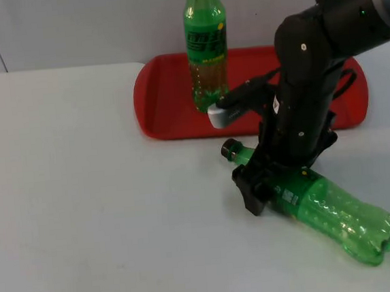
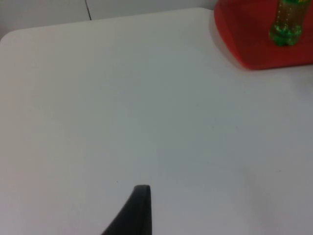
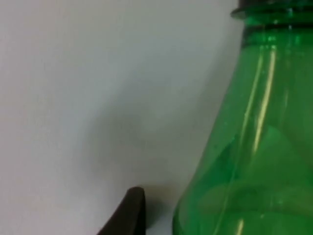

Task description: Place the bottle upright on the tray.

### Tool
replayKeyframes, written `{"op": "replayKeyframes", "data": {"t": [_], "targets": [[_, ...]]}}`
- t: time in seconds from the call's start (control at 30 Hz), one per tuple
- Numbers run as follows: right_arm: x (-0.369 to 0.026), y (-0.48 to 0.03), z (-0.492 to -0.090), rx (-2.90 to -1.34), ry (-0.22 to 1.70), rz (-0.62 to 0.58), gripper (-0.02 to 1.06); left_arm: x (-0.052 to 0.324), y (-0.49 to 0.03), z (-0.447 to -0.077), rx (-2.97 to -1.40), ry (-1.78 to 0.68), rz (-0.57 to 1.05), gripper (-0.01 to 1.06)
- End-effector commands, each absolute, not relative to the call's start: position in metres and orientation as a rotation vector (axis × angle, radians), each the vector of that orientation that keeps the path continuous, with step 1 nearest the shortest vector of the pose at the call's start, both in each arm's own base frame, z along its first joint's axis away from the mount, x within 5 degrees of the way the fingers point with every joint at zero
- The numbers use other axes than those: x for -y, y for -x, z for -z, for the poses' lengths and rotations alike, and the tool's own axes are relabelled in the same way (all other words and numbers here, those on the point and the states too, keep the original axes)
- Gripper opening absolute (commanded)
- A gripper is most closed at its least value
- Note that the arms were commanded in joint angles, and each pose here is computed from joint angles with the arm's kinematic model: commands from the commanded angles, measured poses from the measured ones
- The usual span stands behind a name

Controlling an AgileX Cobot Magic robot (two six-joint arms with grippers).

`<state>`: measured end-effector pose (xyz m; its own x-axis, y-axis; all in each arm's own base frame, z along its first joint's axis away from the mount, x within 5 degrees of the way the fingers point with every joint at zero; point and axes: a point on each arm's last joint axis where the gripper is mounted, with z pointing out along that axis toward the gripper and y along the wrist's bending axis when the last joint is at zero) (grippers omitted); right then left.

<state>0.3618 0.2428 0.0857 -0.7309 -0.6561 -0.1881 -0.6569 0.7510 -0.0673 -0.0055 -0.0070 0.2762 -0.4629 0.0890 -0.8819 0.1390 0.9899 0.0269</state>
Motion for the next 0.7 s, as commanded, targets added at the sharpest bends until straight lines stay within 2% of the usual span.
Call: {"op": "replayKeyframes", "data": {"t": [0.0,0.17,0.23,0.3,0.33,0.37,0.5,0.53,0.57,0.67], "targets": [[-0.2435,-0.3613,-0.0798,-2.758,1.049,0.002,0.98,0.0069,0.0055,-0.2750,-2.057,-0.157,0.057,1.05],[-0.2434,-0.3613,-0.0789,-2.761,1.047,0.002,0.91,0.0069,0.0055,-0.2750,-2.057,-0.157,0.057,1.05],[-0.2434,-0.3613,-0.0789,-2.761,1.047,0.002,0.80,0.0069,0.0055,-0.2750,-2.057,-0.157,0.057,1.05],[-0.2434,-0.3613,-0.0789,-2.761,1.047,0.002,0.63,0.0069,0.0055,-0.2750,-2.057,-0.157,0.057,1.05],[-0.2434,-0.3613,-0.0789,-2.761,1.047,0.002,0.63,0.0069,0.0055,-0.2750,-2.057,-0.157,0.057,1.05],[-0.2434,-0.3613,-0.0789,-2.761,1.047,0.002,0.54,0.0069,0.0055,-0.2750,-2.057,-0.157,0.057,1.05],[-0.2431,-0.3608,-0.0788,-2.768,1.045,0.004,0.07,0.0069,0.0055,-0.2750,-2.057,-0.157,0.057,1.05],[-0.2431,-0.3608,-0.0788,-2.768,1.045,0.004,0.07,0.0069,0.0055,-0.2750,-2.057,-0.157,0.057,1.05],[-0.2430,-0.3607,-0.0788,-2.768,1.049,0.006,0.00,0.0069,0.0055,-0.2750,-2.057,-0.157,0.057,1.05],[-0.2425,-0.3604,-0.0787,-2.749,1.112,0.016,0.00,0.0069,0.0055,-0.2750,-2.057,-0.157,0.057,1.05]]}}
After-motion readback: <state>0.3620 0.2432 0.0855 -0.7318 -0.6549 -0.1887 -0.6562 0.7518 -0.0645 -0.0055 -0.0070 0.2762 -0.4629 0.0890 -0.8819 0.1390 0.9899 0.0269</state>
